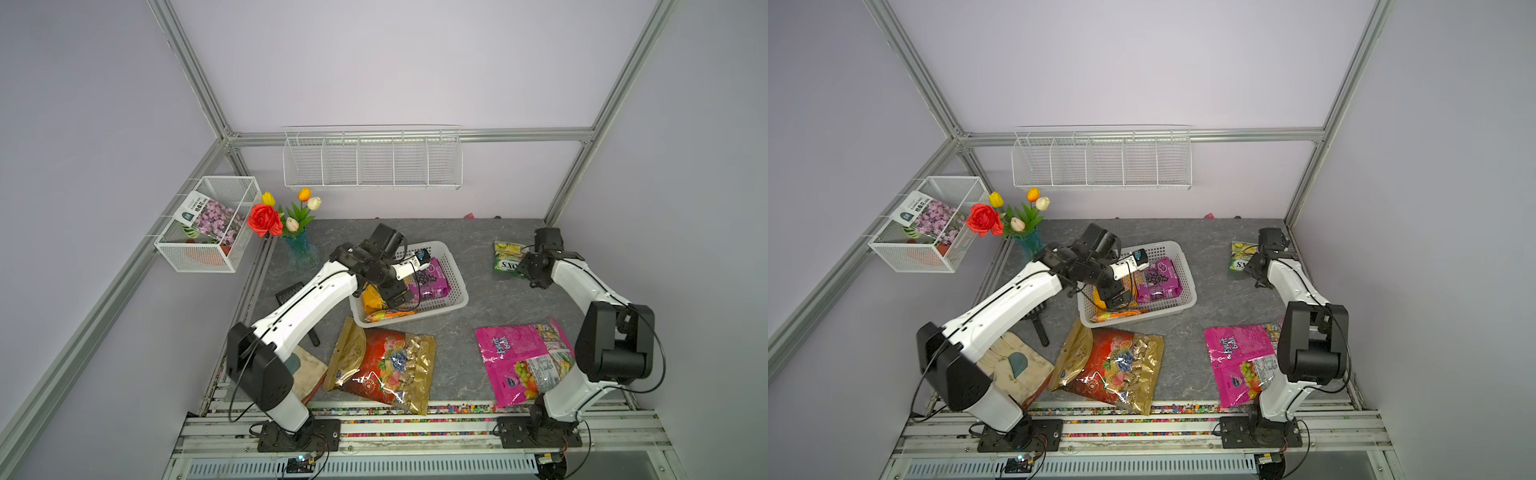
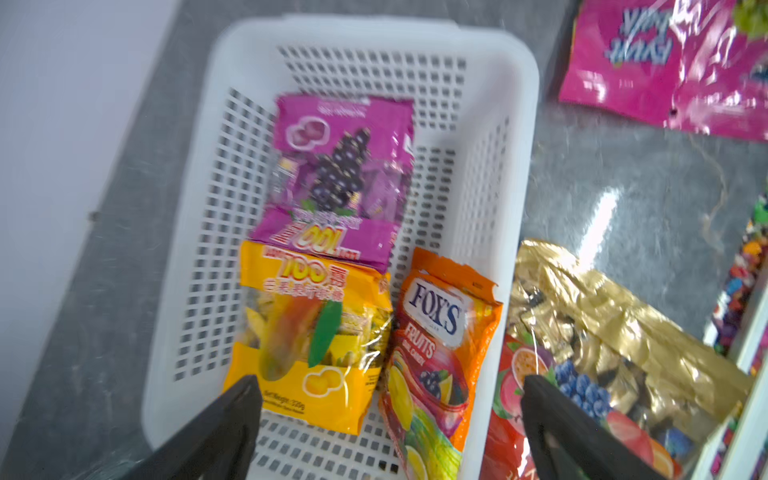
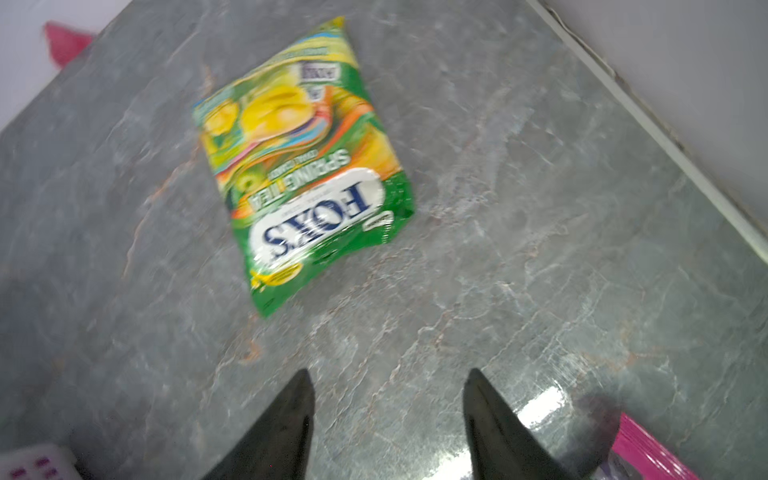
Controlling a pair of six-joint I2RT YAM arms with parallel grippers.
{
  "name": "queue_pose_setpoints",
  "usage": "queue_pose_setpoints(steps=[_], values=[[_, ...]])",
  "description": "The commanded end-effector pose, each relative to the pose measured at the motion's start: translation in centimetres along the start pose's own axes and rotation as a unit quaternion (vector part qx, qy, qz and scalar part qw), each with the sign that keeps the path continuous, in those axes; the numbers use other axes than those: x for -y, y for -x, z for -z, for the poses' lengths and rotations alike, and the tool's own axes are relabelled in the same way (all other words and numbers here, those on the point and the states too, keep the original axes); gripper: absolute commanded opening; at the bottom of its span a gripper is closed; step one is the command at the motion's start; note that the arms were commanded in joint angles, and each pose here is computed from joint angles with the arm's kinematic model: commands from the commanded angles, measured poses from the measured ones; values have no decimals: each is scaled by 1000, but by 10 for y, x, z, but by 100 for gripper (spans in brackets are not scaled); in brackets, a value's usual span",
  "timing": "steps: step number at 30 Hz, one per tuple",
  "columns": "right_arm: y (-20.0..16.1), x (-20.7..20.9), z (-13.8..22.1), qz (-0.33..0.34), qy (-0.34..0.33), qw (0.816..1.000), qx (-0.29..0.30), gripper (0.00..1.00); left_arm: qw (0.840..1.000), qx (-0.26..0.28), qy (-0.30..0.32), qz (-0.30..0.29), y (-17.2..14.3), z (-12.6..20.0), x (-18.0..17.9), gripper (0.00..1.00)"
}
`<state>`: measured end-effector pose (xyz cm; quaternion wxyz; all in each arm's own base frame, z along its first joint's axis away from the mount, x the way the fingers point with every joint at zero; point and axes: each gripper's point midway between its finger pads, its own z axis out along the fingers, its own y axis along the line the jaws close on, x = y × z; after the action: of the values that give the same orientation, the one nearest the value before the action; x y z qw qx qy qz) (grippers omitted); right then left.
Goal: Put the candies in the basket
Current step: Pick up the candy at the center of the board.
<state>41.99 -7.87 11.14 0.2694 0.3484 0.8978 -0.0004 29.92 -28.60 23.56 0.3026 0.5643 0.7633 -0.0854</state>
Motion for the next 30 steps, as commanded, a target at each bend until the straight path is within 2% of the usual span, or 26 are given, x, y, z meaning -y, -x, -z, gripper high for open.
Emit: queue_pose_setpoints(steps=[1, 2, 3, 4, 5, 6, 10, 14, 17, 23, 26, 30], values=[[-6, 12, -15, -70, 33, 996, -36, 55, 989, 67, 93, 96, 15, 20, -33, 100], [-6, 15, -19, -82, 37, 995, -41, 54, 976, 79, 143, 146, 13, 30, -52, 100], [-5, 18, -23, -92, 41, 994, -43, 52, 956, 90, 194, 201, 9, 41, -70, 100], [-5, 18, -26, -101, 49, 993, -48, 50, 927, 98, 254, 257, 0, 56, -89, 100], [-3, 18, -30, -107, 55, 991, -50, 49, 905, 101, 289, 297, -10, 68, -101, 100], [-2, 16, -34, -108, 61, 991, -50, 49, 895, 103, 296, 316, -15, 74, -105, 100], [5, 7, -52, -108, 90, 989, -45, 49, 889, 110, 258, 362, -30, 75, -107, 100], [12, -5, -68, -110, 133, 984, -47, 46, 883, 97, 269, 372, -48, 67, -106, 100], [16, -6, -79, -101, 134, 985, -49, 46, 880, 111, 272, 374, -53, 68, -102, 100], [16, -2, -104, -95, 127, 986, -61, 39, 873, 125, 290, 373, -66, 69, -101, 100], [17, -4, -117, -92, 133, 985, -67, 32, 871, 122, 298, 371, -71, 67, -102, 100], [17, -19, -119, -94, 180, 977, -70, 5, 874, 119, 293, 369, -72, 61, -100, 100]])
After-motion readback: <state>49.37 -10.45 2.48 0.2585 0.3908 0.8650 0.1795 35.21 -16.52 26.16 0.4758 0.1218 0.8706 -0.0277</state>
